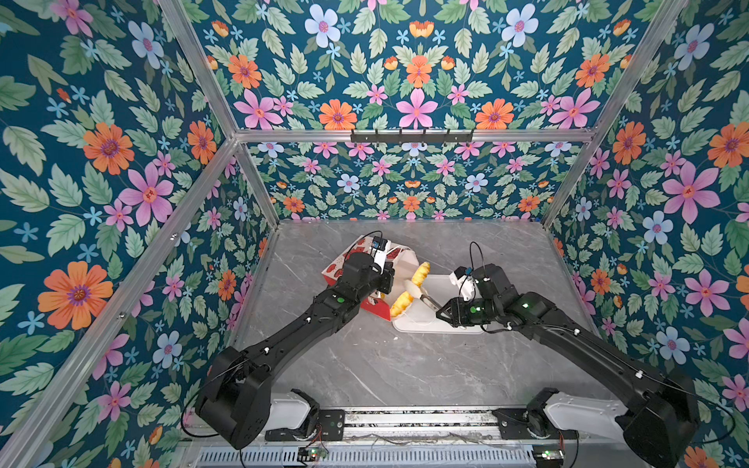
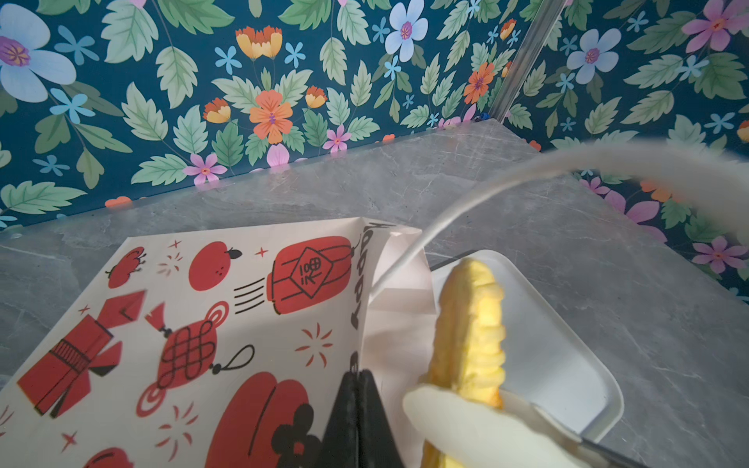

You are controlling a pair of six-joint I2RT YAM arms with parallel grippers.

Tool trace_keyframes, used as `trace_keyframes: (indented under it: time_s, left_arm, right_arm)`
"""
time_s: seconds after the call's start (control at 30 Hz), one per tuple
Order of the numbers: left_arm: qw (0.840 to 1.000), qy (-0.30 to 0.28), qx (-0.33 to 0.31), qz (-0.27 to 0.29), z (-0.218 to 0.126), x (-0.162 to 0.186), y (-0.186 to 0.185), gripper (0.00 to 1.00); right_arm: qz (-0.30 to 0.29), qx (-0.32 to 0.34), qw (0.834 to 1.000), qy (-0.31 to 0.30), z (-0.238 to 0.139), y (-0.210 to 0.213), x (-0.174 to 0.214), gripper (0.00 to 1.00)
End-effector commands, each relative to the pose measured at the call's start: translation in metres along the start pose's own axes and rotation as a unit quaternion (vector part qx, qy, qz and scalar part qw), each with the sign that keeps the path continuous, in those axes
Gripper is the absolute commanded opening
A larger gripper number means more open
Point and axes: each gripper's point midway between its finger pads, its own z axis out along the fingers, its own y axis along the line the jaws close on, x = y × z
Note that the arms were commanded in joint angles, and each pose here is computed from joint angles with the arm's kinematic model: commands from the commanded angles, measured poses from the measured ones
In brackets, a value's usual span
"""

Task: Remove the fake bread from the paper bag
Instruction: 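Pull the bread roll out of the bag onto the tray with the right gripper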

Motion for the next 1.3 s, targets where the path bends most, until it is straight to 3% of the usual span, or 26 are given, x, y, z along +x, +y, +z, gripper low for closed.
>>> trace_keyframes:
  time_s: [0.0,0.3,0.53,1.1,1.27]
  left_arm:
    - [1.0,-0.024,-0.004,-0.01,0.001,-0.01,0.001,0.0]
    - [1.0,-0.024,-0.017,-0.005,0.0,-0.008,0.006,0.0]
    - [1.0,-0.02,-0.023,0.0,-0.005,-0.001,0.009,0.0]
    - [0.999,-0.03,-0.002,0.01,-0.016,0.009,0.003,0.0]
    - [0.999,-0.032,-0.001,0.016,-0.014,0.01,0.003,0.0]
  right_arm:
    - [0.001,0.025,1.0,-0.003,-0.015,-0.008,0.006,0.3]
    - [0.003,0.091,0.996,-0.015,-0.072,-0.027,0.017,0.32]
    - [0.038,0.197,0.979,0.034,-0.104,-0.07,0.028,0.34]
    - [0.024,0.313,0.939,0.14,-0.091,-0.117,0.003,0.35]
    - [0.02,0.309,0.938,0.156,-0.075,-0.122,-0.009,0.35]
